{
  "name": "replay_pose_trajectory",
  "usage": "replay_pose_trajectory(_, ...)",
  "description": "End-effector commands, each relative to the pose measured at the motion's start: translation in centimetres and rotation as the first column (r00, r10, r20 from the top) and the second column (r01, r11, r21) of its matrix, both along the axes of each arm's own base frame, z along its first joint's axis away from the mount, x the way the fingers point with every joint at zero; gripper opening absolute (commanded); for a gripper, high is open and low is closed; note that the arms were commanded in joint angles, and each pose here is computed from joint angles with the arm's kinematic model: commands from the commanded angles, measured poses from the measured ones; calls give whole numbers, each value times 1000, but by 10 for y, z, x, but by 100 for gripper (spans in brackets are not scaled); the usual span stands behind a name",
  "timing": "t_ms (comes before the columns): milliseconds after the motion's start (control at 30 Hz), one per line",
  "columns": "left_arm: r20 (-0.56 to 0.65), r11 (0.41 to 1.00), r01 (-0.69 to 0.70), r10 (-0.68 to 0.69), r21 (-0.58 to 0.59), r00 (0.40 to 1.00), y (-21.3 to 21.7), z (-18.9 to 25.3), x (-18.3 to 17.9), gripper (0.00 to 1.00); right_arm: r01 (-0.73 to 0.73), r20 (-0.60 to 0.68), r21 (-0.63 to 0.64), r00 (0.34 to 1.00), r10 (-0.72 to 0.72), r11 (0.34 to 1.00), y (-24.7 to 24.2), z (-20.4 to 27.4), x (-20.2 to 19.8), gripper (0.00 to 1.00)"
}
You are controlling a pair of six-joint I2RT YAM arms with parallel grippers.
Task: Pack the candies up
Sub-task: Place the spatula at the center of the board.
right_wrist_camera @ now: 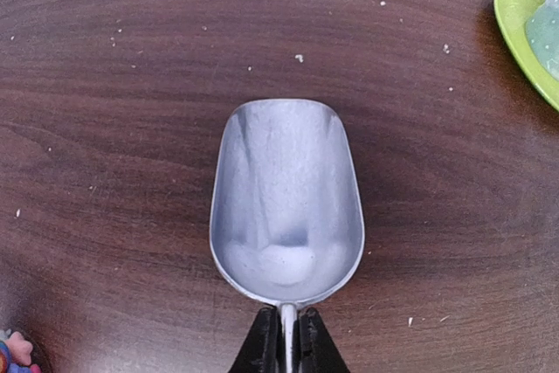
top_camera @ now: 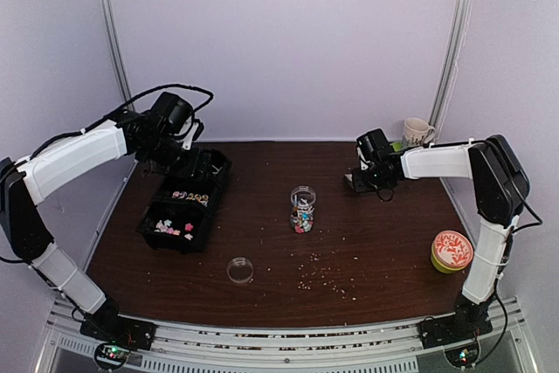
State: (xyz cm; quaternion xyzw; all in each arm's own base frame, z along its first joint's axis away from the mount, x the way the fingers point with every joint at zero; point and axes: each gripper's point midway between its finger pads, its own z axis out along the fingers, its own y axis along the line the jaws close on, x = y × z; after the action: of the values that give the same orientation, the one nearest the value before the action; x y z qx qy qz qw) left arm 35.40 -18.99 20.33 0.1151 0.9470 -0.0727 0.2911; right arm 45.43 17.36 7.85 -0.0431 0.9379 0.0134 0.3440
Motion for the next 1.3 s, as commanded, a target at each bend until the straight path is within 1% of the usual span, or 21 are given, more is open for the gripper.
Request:
replay_pose_trajectory(0, 31, 999, -28, 29, -15, 999, -1, 1, -4, 84, 1, -75, -14, 997, -2, 1000, -7, -22, -13, 9)
replay_pose_trajectory(500, 4, 998, 41, -41, 52, 999, -22, -22, -28, 84, -3, -94, -14, 996, 1, 1000, -7, -28, -19, 11)
replay_pose_trajectory(800, -1, 997, 54, -54, 63, 999, -23, -25, -31, 84, -4, -80, -12, 997, 3, 1000, -7, -19, -18, 14)
replay_pose_trajectory(967, -12, 994, 82, -82, 73, 997, -27, -30, -35, 84, -9, -47, -4, 999, 9, 1000, -7, -2, -17, 22)
replay_pose_trajectory(1100, -28, 986, 143, -141, 88, 990, -36, -36, -44, 84, -14, -16, -1, 1000, 14, 1000, -8, 15, -17, 25)
replay_pose_trajectory(1233, -31, 963, 232, -230, 138, 973, -52, -43, -59, 84, -16, 40, 23, 999, 15, 1000, -10, 42, -21, 33)
replay_pose_trajectory(1267, -27, 953, 259, -258, 158, 966, -57, -45, -64, 84, -21, 53, 29, 998, 19, 999, -9, 48, -23, 39)
